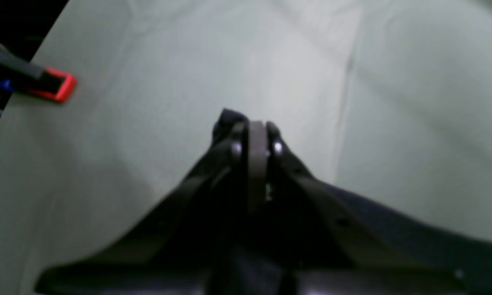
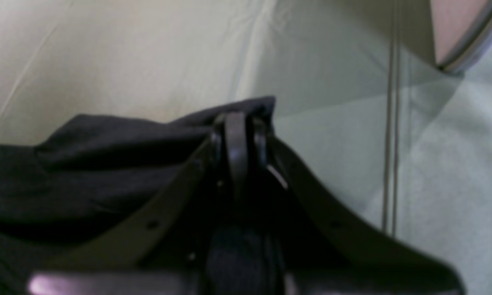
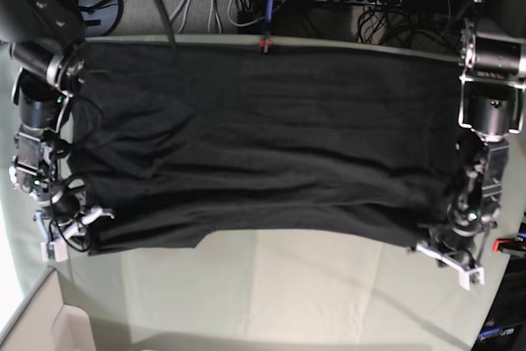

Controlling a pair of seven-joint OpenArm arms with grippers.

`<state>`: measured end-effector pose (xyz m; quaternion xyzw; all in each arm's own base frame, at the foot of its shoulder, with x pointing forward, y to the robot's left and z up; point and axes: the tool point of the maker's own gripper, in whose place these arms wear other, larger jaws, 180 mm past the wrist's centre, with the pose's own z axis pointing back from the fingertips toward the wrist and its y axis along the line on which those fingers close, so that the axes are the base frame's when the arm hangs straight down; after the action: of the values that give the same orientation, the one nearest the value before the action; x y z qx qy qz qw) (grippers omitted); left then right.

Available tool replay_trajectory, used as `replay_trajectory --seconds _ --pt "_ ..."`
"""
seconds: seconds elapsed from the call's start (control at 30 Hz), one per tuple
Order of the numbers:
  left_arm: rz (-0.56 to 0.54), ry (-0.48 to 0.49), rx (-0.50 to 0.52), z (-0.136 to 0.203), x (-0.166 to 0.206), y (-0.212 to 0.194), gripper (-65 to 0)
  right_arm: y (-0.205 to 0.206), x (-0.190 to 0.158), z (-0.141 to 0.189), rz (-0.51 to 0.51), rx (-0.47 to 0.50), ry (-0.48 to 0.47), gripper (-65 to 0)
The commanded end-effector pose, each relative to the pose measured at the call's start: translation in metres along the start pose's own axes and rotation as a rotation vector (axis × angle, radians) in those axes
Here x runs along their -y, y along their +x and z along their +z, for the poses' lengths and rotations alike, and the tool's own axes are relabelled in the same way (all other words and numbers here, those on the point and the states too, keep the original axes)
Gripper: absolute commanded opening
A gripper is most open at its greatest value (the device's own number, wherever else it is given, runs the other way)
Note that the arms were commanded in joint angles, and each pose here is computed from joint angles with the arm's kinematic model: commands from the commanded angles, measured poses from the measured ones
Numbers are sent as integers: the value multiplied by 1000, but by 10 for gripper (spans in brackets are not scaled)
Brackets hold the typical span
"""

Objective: Layout the t-shirt on the table in an organized manner, then fold the t-shirt properly

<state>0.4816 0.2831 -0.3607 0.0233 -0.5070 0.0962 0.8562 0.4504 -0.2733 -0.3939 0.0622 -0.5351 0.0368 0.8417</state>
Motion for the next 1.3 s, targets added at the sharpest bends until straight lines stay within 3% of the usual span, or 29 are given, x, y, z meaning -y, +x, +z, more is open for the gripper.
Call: replay_trajectory --seconds 0.0,0.27,0.37,0.5,0.77,1.07,1.27 --pt "11 -7 86 2 1 37 -649 38 16 1 21 93 -31 -650" --pt "74 -48 150 12 2 68 -649 67 18 15 63 181 -31 -650" --pt "106 -58 152 15 -1 67 -649 69 30 21 60 158 -71 -650" --pt "123 -59 137 16 -5 59 -649 61 41 31 -4 164 -106 -650" --pt "135 -42 93 19 -16 32 -649 32 31 59 53 147 -127 -650" --pt "206 -23 223 55 -42 57 -649 6 13 81 78 136 -126 -650" --pt "200 -29 234 66 -43 52 -649 -2 8 95 76 136 -123 -650"
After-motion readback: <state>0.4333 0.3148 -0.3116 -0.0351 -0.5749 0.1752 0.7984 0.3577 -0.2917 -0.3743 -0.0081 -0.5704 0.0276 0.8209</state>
